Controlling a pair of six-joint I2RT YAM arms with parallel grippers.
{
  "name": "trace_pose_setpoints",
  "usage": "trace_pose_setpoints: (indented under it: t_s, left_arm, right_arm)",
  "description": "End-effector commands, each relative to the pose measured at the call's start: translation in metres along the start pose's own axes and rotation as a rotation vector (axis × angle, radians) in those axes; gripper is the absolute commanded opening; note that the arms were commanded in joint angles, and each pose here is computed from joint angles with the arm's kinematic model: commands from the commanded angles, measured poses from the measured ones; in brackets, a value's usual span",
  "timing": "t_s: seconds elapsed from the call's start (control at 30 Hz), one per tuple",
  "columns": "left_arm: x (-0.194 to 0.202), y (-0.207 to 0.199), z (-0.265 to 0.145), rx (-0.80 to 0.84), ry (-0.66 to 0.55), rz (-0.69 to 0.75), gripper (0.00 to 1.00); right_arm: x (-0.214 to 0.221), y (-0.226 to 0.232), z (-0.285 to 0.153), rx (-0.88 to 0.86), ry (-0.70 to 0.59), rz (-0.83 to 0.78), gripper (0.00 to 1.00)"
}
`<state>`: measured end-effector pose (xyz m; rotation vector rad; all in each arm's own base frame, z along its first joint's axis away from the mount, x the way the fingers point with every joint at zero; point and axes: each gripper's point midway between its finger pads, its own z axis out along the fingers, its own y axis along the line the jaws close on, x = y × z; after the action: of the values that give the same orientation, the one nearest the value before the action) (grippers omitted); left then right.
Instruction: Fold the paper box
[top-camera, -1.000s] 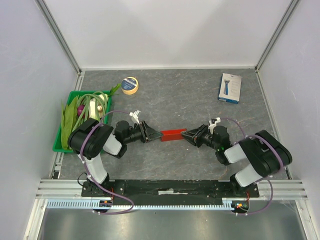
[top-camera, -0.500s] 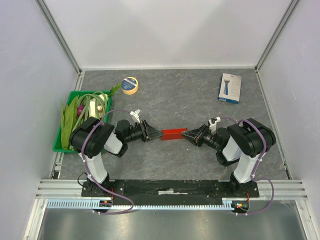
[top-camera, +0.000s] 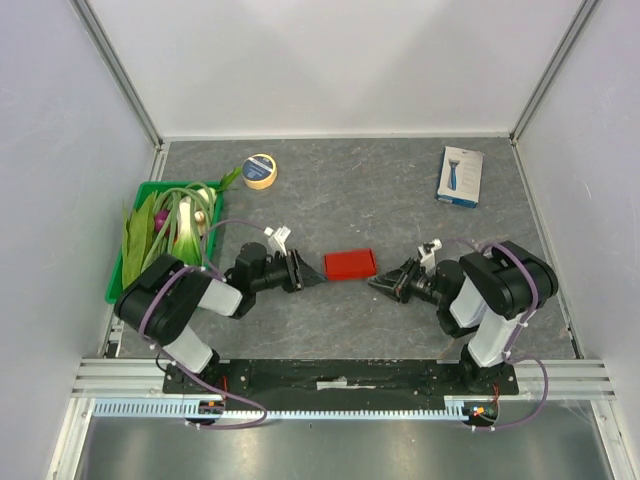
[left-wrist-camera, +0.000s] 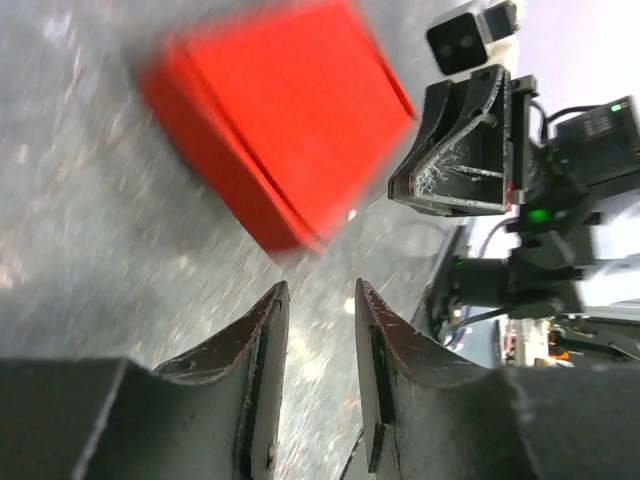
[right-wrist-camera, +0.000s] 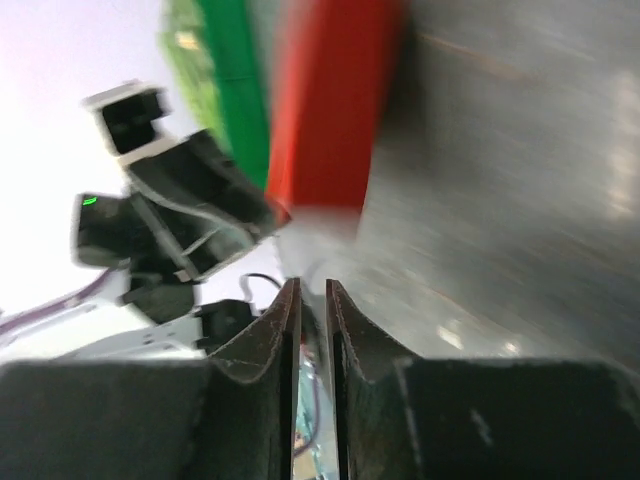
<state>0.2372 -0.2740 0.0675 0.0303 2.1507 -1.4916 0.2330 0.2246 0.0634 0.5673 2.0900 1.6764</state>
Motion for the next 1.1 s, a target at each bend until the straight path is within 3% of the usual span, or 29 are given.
trace_pose_setpoints:
  t_s: [0.0,0.07,0.1,0.17,0.2,0.23,0.3,0.33,0.37,0.43,0.47,0.57,0.6,0.63,0.67,0.7,0.77,0.8,0.87,1.07]
  left_arm:
    - [0.059,0.06,-0.025,-0.328,0.133,0.002,0.16]
    - [0.062,0.051,-0.032,-0.312,0.118,0.007,0.2]
    - [0.064,0.047,-0.036,-0.306,0.115,-0.006,0.26]
    - [0.063,0.03,-0.05,-0.279,0.085,0.014,0.31]
    - [0.059,0.021,-0.054,-0.263,0.069,0.043,0.37]
    - [0.068,0.025,-0.064,-0.311,0.104,0.029,0.4]
    - [0.044,-0.001,-0.071,-0.272,0.032,0.118,0.5]
    - [0.039,-0.009,-0.073,-0.266,0.022,0.136,0.53]
    - [0.039,-0.013,-0.077,-0.268,0.032,0.145,0.57]
    - [0.022,-0.036,-0.077,-0.224,0.0,0.194,0.74]
    - [0.018,-0.041,-0.075,-0.215,-0.003,0.212,0.77]
    - [-0.006,-0.06,-0.064,-0.199,-0.004,0.318,0.79]
    - [-0.021,-0.075,-0.058,-0.18,-0.014,0.424,0.81]
    - [-0.028,-0.068,-0.049,-0.222,-0.012,0.467,0.82]
    - [-0.035,-0.07,-0.042,-0.238,-0.013,0.527,0.82]
    - [-0.038,-0.087,-0.032,-0.23,0.016,0.657,0.82]
    - [-0.042,-0.069,-0.007,-0.342,0.068,0.78,0.82]
    - [-0.046,-0.087,0.007,-0.324,0.098,0.917,0.82]
    - [-0.035,-0.057,0.033,-0.391,0.237,1.006,0.81]
    - [-0.026,-0.02,0.073,-0.372,0.46,1.297,0.69]
  right_arm:
    - [0.035,-0.075,-0.036,0.317,0.053,0.088,0.17]
    - [0.043,-0.079,-0.045,0.359,0.075,0.096,0.29]
    - [0.04,-0.06,-0.044,0.293,0.076,0.02,0.33]
    - [0.042,-0.059,-0.051,0.351,0.103,-0.018,0.45]
    - [0.03,-0.03,-0.05,0.298,0.067,-0.139,0.52]
    - [0.028,-0.054,-0.069,0.468,0.078,-0.231,0.68]
    - [-0.006,0.001,-0.069,0.441,-0.005,-0.477,0.82]
    - [-0.011,-0.001,-0.078,0.498,0.036,-0.611,0.9]
    - [-0.024,0.026,-0.074,0.474,0.028,-0.682,0.9]
    - [-0.021,0.018,-0.068,0.527,0.158,-0.704,0.9]
    - [-0.032,0.033,-0.061,0.522,0.164,-0.776,0.9]
    - [-0.059,0.042,-0.055,0.612,0.103,-0.835,0.91]
    - [-0.069,0.045,-0.055,0.646,0.077,-0.84,0.91]
    - [-0.075,0.047,-0.06,0.693,0.063,-0.836,0.91]
    - [-0.096,0.062,-0.064,0.751,-0.035,-0.851,0.91]
    - [-0.102,0.064,-0.074,0.808,-0.056,-0.84,0.92]
    - [-0.121,0.09,-0.085,0.86,-0.16,-0.864,0.93]
    - [-0.127,0.098,-0.098,0.907,-0.198,-0.888,0.93]
    - [-0.136,0.128,-0.109,0.896,-0.267,-0.932,0.93]
    - [-0.129,0.191,-0.144,0.789,-0.399,-1.04,0.95]
